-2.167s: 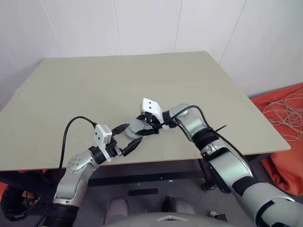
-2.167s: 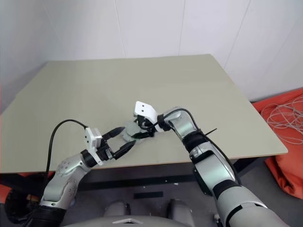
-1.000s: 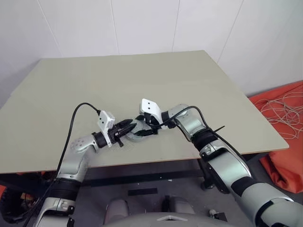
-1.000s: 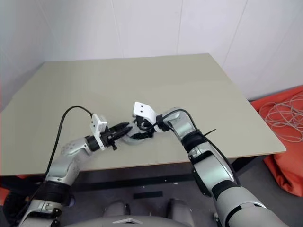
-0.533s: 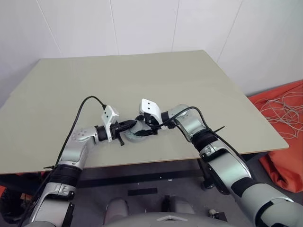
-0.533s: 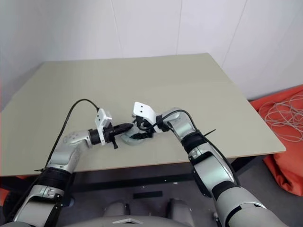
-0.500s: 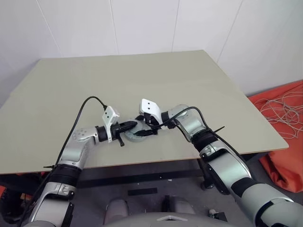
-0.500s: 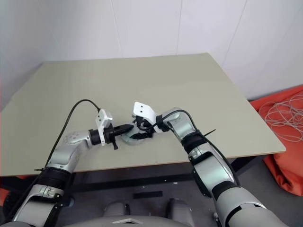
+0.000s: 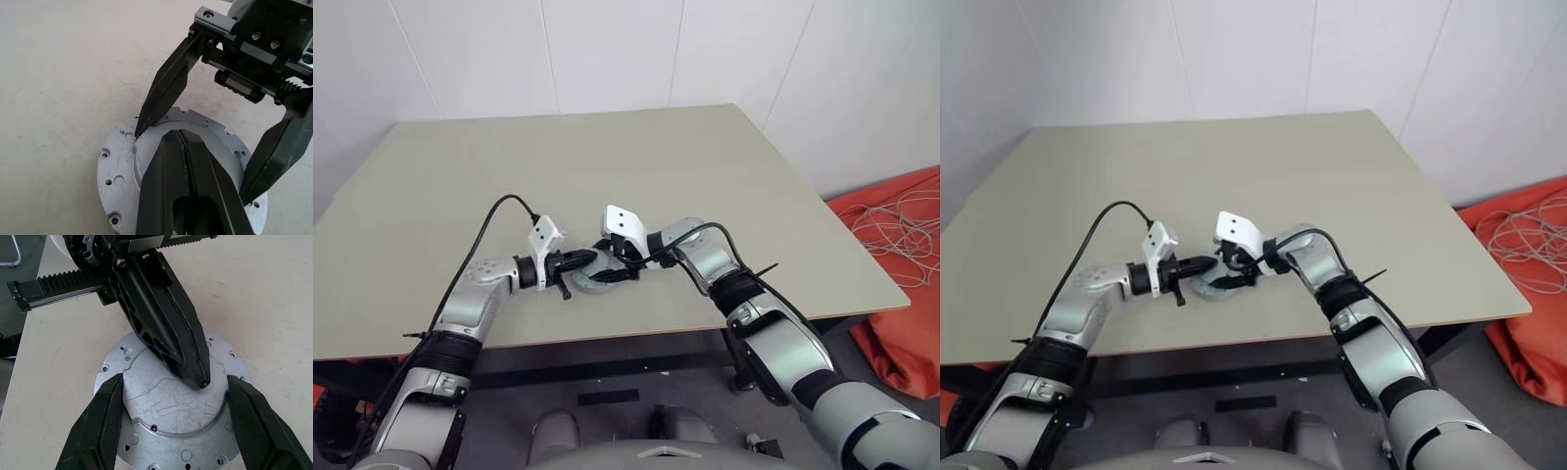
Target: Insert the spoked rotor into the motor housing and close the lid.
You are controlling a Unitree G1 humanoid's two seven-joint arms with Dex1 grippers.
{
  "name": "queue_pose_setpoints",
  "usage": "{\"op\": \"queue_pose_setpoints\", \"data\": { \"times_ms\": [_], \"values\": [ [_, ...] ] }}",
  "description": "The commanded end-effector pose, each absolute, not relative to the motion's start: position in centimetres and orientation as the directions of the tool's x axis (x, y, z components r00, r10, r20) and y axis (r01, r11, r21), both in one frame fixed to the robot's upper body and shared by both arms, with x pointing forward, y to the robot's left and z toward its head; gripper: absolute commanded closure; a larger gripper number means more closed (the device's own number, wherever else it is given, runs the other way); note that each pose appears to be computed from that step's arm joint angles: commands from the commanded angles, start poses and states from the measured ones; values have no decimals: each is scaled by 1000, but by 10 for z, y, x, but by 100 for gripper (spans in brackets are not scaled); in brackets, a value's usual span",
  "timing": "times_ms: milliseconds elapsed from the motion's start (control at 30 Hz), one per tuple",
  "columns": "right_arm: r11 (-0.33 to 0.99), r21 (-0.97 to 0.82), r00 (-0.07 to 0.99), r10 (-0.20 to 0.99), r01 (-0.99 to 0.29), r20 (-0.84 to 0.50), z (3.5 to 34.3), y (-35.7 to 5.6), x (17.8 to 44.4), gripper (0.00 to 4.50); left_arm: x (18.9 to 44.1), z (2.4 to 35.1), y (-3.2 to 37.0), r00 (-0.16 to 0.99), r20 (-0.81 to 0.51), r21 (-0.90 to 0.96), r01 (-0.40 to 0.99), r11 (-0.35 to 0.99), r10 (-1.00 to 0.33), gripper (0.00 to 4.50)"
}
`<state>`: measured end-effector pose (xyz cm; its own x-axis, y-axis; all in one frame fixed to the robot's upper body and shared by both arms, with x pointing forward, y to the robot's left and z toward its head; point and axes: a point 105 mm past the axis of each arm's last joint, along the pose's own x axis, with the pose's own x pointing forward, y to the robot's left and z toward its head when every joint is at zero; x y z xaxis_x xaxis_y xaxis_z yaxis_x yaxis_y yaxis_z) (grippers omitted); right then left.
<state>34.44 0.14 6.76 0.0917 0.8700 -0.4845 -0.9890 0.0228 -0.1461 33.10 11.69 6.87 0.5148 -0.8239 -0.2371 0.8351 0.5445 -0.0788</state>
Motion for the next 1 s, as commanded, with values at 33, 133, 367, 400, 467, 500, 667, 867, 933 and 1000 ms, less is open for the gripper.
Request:
{"op": "queue_pose_setpoints", "data": {
  "times_ms": [33,133,367,400,467,500,667,867,933,1000],
  "values": [
    [-3,-141,71,854,-990,-516,61,4,339,130,331,63,116,511,-278,-79,831,550,-813,449],
    [0,-142,74,855,-990,-513,62,4,340,130,329,62,114,505,-280,-86,834,545,-816,449],
    [6,-136,72,870,-991,-488,67,8,341,130,328,62,113,501,-281,-86,836,542,-818,449],
    [7,-137,73,872,-991,-484,68,9,341,130,328,62,113,501,-280,-86,837,541,-819,449],
    [22,-143,87,879,-989,-469,71,11,344,36,329,62,113,499,-278,-86,838,539,-820,450],
    [27,-146,93,881,-989,-464,72,12,345,4,329,62,113,499,-278,-87,838,538,-821,450],
    [76,-176,145,893,-981,-425,80,18,352,1,329,63,112,499,-274,-87,839,537,-823,450],
    [56,-127,99,926,-990,-364,95,19,349,1,330,63,112,501,-271,-86,838,539,-822,450],
    [43,-119,83,933,-992,-350,100,18,348,1,330,64,112,500,-271,-86,838,538,-822,450],
    [30,-105,64,938,-994,-341,105,15,346,1,330,64,112,500,-271,-86,839,538,-823,450]
  ]
}}
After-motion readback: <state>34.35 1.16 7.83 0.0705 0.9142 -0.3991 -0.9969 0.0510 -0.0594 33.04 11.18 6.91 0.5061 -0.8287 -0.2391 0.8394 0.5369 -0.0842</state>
